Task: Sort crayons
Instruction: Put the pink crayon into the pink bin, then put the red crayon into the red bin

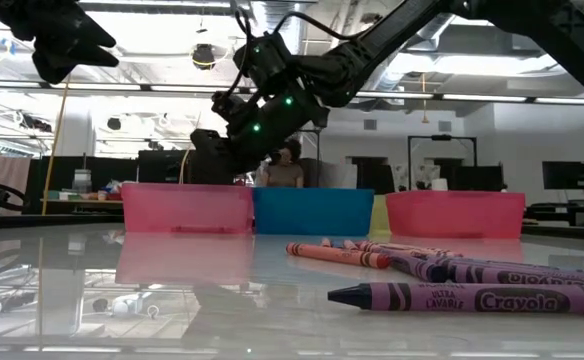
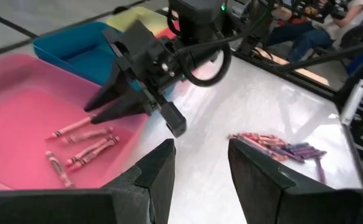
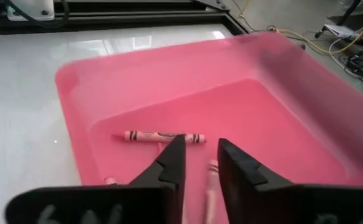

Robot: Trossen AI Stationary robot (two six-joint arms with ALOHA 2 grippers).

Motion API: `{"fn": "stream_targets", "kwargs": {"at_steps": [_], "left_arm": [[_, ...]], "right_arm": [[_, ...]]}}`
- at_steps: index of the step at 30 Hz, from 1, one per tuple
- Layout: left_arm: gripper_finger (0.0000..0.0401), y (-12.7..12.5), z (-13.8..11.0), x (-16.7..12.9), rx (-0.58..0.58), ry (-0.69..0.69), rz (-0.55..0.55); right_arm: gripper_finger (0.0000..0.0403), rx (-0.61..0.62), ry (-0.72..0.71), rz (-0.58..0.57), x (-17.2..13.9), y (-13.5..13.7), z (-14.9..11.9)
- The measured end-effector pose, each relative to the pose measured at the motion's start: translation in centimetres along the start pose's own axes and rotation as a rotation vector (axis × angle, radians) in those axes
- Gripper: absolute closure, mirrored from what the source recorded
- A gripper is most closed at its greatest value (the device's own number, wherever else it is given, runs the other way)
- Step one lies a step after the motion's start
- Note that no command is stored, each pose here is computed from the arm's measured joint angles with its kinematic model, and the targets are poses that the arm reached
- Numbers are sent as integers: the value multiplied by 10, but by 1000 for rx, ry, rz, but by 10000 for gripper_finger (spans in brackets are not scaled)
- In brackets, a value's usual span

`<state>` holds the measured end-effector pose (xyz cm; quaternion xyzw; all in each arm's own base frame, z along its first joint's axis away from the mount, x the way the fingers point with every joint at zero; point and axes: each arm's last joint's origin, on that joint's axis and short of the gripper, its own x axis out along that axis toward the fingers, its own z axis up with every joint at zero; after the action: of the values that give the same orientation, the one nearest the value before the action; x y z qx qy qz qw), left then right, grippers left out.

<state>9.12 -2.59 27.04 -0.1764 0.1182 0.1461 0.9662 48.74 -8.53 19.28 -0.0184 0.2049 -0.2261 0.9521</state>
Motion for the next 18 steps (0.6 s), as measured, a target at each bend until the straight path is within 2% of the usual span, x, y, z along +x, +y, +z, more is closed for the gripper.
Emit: {"fn": "stream_targets", "kwargs": {"at_steps": [4,7,13,18], "left_arm": [[262,-1,-1,0,-20,29,-37],[262,-2,-1,0,-38,43,-57],[262,-2,-2,0,-68,52,-67],[262,-2,-2,0,-74,52,-67]], "right_arm": [[288,-32,0,14,-5,6,17],[277,-80,65,33,-17,13,39],[276,-226,315,96,-74,26,93],[278,-209,492,130,-127,47,113]]}}
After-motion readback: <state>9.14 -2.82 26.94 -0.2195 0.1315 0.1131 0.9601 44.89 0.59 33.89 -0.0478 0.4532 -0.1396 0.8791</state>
